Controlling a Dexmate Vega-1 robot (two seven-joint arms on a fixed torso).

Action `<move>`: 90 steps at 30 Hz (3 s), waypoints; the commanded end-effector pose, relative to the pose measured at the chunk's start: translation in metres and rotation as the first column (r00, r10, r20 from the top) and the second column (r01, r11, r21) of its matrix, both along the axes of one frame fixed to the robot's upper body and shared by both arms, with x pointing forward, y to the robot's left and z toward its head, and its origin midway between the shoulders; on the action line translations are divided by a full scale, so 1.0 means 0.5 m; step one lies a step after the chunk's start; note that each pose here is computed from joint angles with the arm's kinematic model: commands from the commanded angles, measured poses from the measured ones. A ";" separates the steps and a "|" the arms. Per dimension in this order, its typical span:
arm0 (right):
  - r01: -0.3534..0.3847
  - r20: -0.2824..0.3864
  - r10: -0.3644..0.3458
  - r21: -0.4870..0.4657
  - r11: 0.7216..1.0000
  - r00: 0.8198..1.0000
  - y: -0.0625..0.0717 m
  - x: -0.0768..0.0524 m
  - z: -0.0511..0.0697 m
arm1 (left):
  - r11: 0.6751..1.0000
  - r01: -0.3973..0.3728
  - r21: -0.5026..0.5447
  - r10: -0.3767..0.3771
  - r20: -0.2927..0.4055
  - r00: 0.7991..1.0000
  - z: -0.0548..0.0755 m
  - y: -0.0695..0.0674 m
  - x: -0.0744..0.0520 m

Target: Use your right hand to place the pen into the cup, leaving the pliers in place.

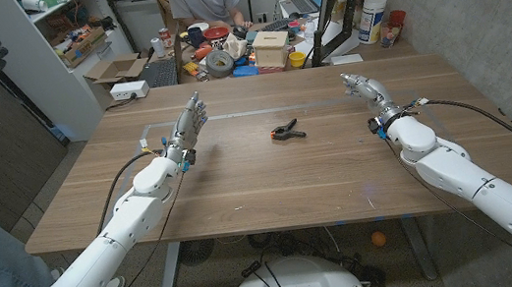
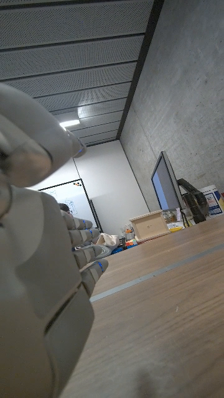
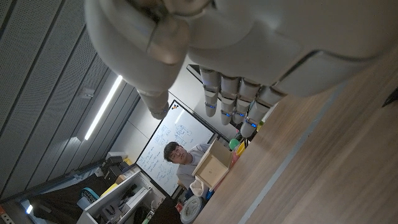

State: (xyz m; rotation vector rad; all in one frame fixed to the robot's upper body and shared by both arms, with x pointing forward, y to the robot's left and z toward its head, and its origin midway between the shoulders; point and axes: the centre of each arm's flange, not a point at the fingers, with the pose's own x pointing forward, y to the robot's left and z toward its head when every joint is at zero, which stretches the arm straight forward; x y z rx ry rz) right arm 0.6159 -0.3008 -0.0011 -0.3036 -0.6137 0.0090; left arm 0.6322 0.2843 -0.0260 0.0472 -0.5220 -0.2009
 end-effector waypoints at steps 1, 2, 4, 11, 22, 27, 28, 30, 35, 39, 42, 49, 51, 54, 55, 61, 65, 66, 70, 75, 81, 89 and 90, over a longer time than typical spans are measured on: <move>0.104 0.033 -0.101 -0.100 0.990 0.994 -0.020 -0.022 0.019 | 1.000 -0.009 0.006 0.009 -0.002 1.000 0.003 0.005 -0.010; 0.113 0.034 -0.110 -0.109 0.988 0.993 -0.023 -0.024 0.020 | 1.000 -0.009 0.009 0.009 -0.001 1.000 0.004 0.005 -0.012; 0.133 0.033 -0.130 -0.127 0.983 0.991 -0.028 -0.028 0.021 | 1.000 -0.010 0.017 0.010 0.003 1.000 0.007 0.005 -0.015; 0.173 0.020 -0.172 -0.158 0.972 0.985 -0.053 -0.038 0.021 | 0.999 -0.014 0.031 0.014 0.013 1.000 0.015 0.005 -0.023; 0.306 0.058 -0.302 -0.275 0.912 0.952 -0.068 -0.062 0.023 | 0.999 -0.020 0.029 0.019 0.021 1.000 0.013 0.005 -0.033; 0.365 0.088 -0.358 -0.342 0.866 0.930 -0.071 -0.071 0.026 | 0.999 -0.028 0.029 0.027 0.030 0.999 0.014 0.008 -0.039; 0.366 0.088 -0.358 -0.342 0.865 0.929 -0.071 -0.071 0.026 | 0.999 -0.028 0.028 0.027 0.030 0.999 0.014 0.008 -0.039; 0.388 0.099 -0.379 -0.379 0.840 0.920 -0.073 -0.075 0.029 | 0.999 -0.027 0.026 0.026 0.035 0.999 0.015 0.010 -0.043; 0.395 0.099 -0.390 -0.401 0.827 0.916 -0.078 -0.080 0.036 | 0.999 -0.025 0.024 0.024 0.037 0.999 0.012 0.011 -0.047; 0.412 0.105 -0.410 -0.442 0.797 0.906 -0.078 -0.084 0.043 | 0.999 -0.027 0.024 0.026 0.038 0.999 0.010 0.013 -0.051; 0.422 0.110 -0.425 -0.483 0.767 0.898 -0.077 -0.085 0.049 | 0.999 -0.026 0.021 0.025 0.036 0.999 0.007 0.013 -0.052; 0.446 0.129 -0.463 -0.577 0.684 0.877 -0.082 -0.090 0.066 | 1.000 -0.021 0.020 0.020 0.033 0.999 0.000 0.010 -0.055; 0.449 0.130 -0.473 -0.598 0.664 0.872 -0.085 -0.091 0.070 | 1.000 -0.021 0.018 0.020 0.033 0.999 -0.001 0.010 -0.056; 0.451 0.134 -0.483 -0.629 0.633 0.865 -0.089 -0.090 0.078 | 1.000 -0.021 0.016 0.021 0.032 0.999 -0.003 0.009 -0.058; 0.451 0.136 -0.486 -0.638 0.624 0.863 -0.091 -0.090 0.080 | 1.000 -0.021 0.016 0.021 0.031 0.999 -0.004 0.009 -0.058; 0.456 0.142 -0.511 -0.687 0.566 0.848 -0.101 -0.087 0.087 | 1.000 -0.023 0.009 0.023 0.028 0.999 -0.010 0.008 -0.061; 0.465 0.145 -0.530 -0.702 0.540 0.835 -0.111 -0.083 0.083 | 1.000 -0.030 0.006 0.030 0.027 0.999 -0.011 0.009 -0.062; 0.467 0.148 -0.534 -0.706 0.532 0.832 -0.113 -0.081 0.082 | 0.999 -0.033 0.006 0.032 0.028 0.999 -0.010 0.009 -0.063; 0.479 0.169 -0.554 -0.733 0.482 0.815 -0.116 -0.073 0.081 | 0.999 -0.036 0.011 0.036 0.032 0.999 -0.007 0.006 -0.064; 0.487 0.197 -0.572 -0.769 0.414 0.796 -0.115 -0.065 0.087 | 0.999 -0.034 0.015 0.034 0.035 0.999 -0.003 0.000 -0.066; 0.495 0.238 -0.588 -0.805 0.326 0.773 -0.113 -0.064 0.099 | 0.999 -0.036 0.018 0.035 0.038 0.999 -0.002 -0.002 -0.070; 0.509 0.274 -0.611 -0.823 0.251 0.743 -0.113 -0.060 0.104 | 0.999 -0.045 0.014 0.044 0.036 0.998 -0.005 0.001 -0.075; 0.510 0.275 -0.614 -0.825 0.244 0.740 -0.112 -0.058 0.104 | 0.999 -0.045 0.014 0.044 0.036 0.998 -0.006 0.001 -0.075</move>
